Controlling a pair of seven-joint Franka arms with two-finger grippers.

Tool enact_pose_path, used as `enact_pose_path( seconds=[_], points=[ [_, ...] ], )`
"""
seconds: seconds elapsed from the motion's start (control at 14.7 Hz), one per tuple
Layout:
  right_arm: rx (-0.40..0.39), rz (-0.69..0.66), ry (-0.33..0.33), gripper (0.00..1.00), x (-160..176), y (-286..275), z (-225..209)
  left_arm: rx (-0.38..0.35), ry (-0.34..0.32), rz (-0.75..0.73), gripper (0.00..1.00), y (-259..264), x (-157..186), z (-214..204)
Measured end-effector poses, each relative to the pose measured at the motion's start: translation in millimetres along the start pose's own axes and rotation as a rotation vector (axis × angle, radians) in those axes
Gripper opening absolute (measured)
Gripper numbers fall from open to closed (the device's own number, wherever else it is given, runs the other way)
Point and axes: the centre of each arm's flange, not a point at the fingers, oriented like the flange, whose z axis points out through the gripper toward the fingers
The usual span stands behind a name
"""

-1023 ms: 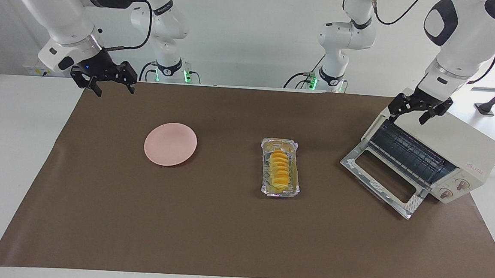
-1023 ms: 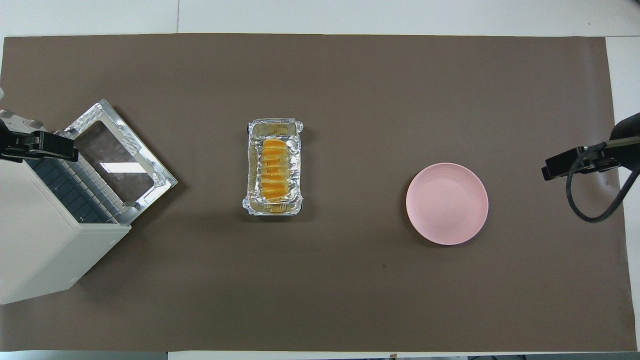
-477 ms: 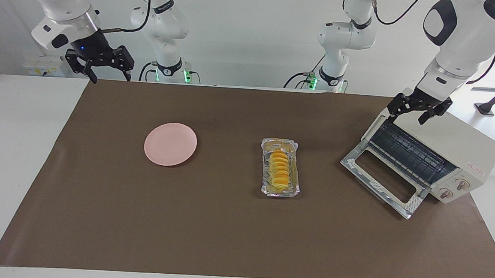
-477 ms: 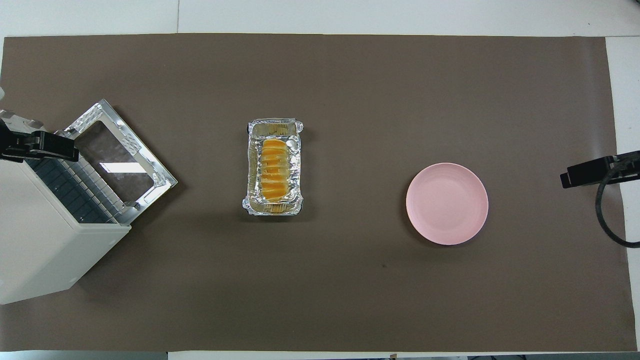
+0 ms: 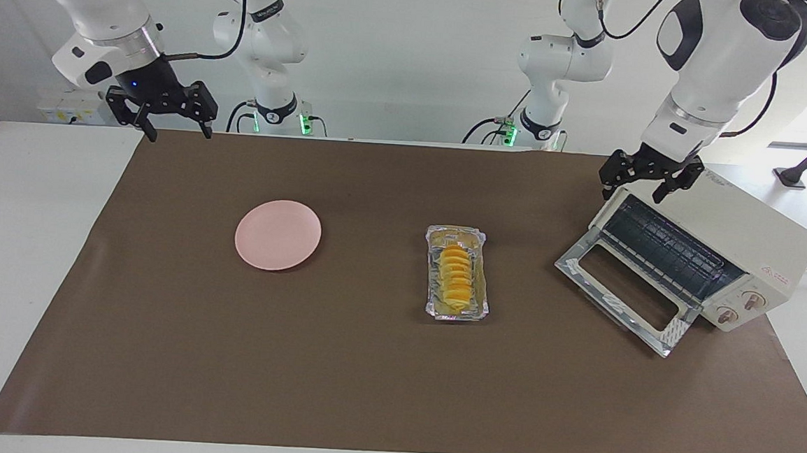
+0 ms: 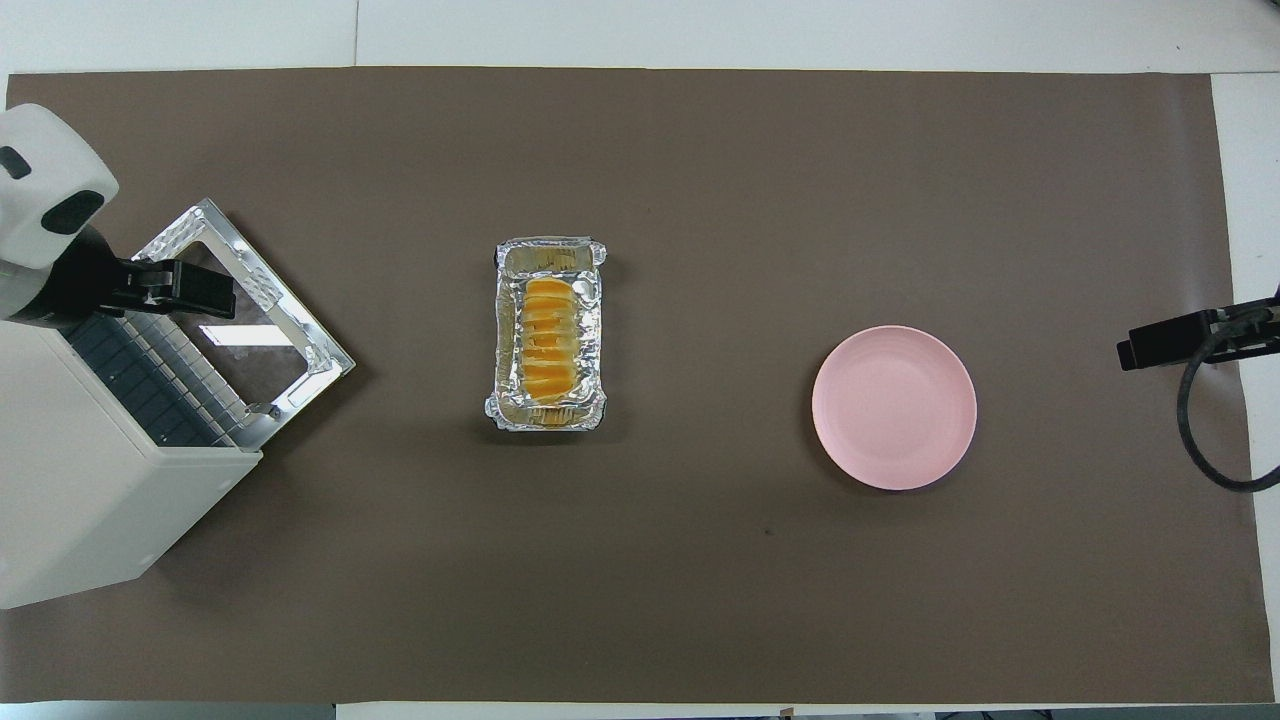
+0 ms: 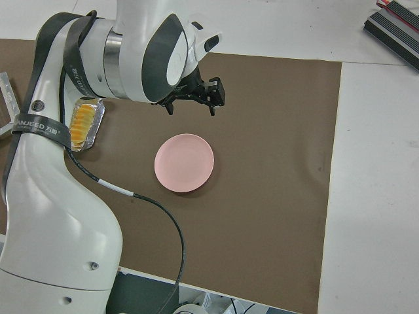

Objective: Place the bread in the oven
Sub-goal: 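Reach the left gripper over to the foil tray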

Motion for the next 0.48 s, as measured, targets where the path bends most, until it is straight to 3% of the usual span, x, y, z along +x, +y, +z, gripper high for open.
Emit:
enact_pose_path(
  seconds=[0.2,0.48],
  points=[
    [0.002,0.001,-0.001,1.00,2.9,1.4,2.0,-0.001,-0.009,0.021,1.00,61.0,0.9,18.5],
    [0.002,0.001,-0.001,1.00,3.0,1.6,2.0,0.006,-0.030,-0.029,1.00,166.0,10.6,78.0]
  ],
)
